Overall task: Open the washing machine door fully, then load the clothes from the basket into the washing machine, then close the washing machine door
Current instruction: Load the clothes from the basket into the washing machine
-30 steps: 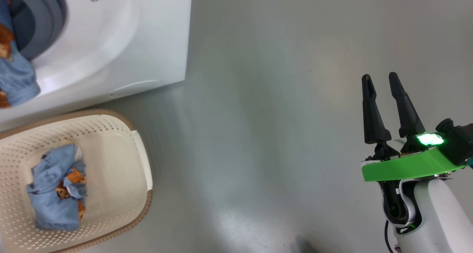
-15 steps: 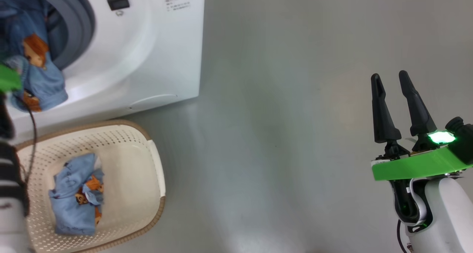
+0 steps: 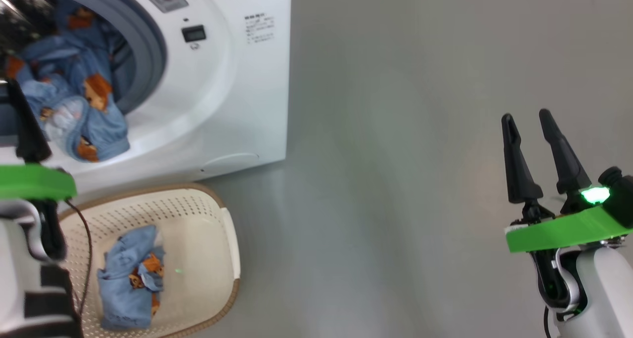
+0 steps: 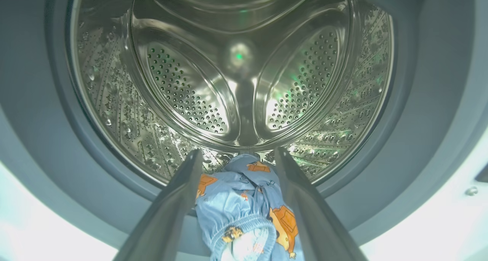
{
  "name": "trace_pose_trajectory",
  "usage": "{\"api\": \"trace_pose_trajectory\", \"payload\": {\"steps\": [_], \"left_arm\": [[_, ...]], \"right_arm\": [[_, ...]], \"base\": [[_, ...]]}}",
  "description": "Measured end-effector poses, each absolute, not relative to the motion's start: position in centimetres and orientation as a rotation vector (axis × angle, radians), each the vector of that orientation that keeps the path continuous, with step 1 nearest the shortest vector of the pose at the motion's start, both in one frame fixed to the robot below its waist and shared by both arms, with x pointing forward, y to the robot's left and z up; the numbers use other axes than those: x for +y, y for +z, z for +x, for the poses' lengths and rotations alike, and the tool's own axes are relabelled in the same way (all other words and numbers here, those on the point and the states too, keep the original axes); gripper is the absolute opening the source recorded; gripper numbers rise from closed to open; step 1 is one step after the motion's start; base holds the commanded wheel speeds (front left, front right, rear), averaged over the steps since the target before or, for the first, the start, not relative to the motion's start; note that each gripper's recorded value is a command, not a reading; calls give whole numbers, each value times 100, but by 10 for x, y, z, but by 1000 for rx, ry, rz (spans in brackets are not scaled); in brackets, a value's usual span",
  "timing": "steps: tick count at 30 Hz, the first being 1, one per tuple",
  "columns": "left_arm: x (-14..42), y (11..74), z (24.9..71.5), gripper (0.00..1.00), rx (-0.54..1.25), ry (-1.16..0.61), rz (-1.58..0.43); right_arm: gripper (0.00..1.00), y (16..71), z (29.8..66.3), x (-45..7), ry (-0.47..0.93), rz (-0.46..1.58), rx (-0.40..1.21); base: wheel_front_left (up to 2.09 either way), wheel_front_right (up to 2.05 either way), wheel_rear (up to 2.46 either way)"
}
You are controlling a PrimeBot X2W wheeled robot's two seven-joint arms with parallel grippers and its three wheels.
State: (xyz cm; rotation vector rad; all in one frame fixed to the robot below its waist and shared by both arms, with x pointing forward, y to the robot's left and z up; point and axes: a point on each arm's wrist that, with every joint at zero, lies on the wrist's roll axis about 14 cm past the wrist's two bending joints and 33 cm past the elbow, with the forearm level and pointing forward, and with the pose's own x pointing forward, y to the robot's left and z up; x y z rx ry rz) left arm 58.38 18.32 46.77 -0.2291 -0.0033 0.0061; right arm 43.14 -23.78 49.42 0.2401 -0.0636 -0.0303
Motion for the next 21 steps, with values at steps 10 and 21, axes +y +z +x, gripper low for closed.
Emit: {"api": "trace_pose_trajectory", "payload": {"steps": [10,21], "left_arm": [[188,479,528,100,-27,10,-224],[198,478,460,100,-3,15,-193]], "right_arm": [[100,502,413,-232,-9,247,-73],[100,509,387,-226,16,244,-78]], "base": [[0,0,0],[0,0,0]]}}
